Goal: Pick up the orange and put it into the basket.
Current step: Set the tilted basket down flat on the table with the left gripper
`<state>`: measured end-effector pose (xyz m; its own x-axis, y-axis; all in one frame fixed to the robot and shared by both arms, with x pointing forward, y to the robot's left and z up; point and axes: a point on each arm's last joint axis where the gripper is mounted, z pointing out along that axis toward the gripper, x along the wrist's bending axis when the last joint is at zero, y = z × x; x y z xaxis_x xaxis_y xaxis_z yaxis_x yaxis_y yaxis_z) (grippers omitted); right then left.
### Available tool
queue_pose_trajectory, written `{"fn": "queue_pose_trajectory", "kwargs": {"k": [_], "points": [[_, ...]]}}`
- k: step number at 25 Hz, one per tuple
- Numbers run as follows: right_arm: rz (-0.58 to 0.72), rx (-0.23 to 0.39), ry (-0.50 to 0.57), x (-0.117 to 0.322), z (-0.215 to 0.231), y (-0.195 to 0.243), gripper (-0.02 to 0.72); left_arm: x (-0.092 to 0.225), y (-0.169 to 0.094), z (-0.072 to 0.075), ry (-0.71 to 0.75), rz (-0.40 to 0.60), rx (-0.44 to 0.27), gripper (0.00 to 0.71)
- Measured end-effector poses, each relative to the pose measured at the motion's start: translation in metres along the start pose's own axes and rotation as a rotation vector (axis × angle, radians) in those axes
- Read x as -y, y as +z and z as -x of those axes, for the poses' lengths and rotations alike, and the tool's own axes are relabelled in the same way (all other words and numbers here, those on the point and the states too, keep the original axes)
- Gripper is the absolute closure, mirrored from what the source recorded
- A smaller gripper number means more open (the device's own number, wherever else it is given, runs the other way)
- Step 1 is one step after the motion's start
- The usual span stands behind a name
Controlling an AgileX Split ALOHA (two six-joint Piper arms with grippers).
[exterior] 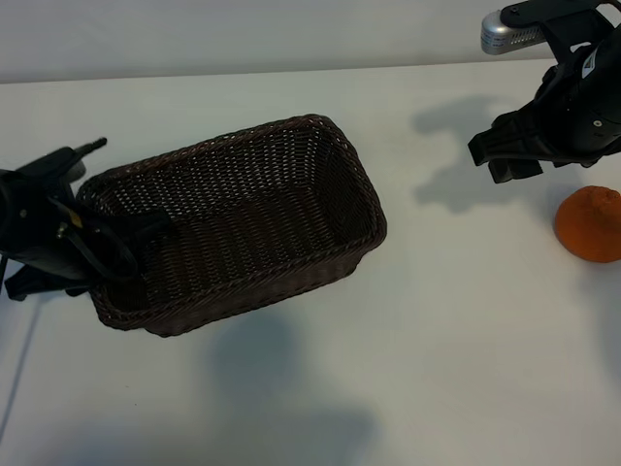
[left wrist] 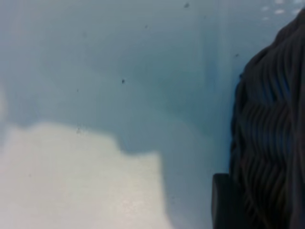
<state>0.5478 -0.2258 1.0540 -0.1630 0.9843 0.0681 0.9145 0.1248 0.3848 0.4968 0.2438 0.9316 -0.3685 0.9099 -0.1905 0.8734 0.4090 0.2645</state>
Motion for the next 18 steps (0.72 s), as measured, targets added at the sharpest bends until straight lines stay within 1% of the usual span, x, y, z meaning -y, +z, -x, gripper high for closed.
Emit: {"fn": "queue_pose_trajectory", "kwargs": {"k": [6, 12, 18], "points": [[0.000, -0.003, 0.002, 0.000, 0.000, 0.000, 0.161, -0.002, -0.015, 0.002, -0.011, 0.041, 0.044, 0.361], [0.000, -0.003, 0.002, 0.000, 0.000, 0.000, 0.174, -0.001, -0.027, 0.006, -0.010, 0.058, 0.102, 0.363], [0.000, -0.003, 0.002, 0.000, 0.000, 0.000, 0.175, -0.001, -0.036, 0.014, 0.018, 0.076, 0.203, 0.370]]}}
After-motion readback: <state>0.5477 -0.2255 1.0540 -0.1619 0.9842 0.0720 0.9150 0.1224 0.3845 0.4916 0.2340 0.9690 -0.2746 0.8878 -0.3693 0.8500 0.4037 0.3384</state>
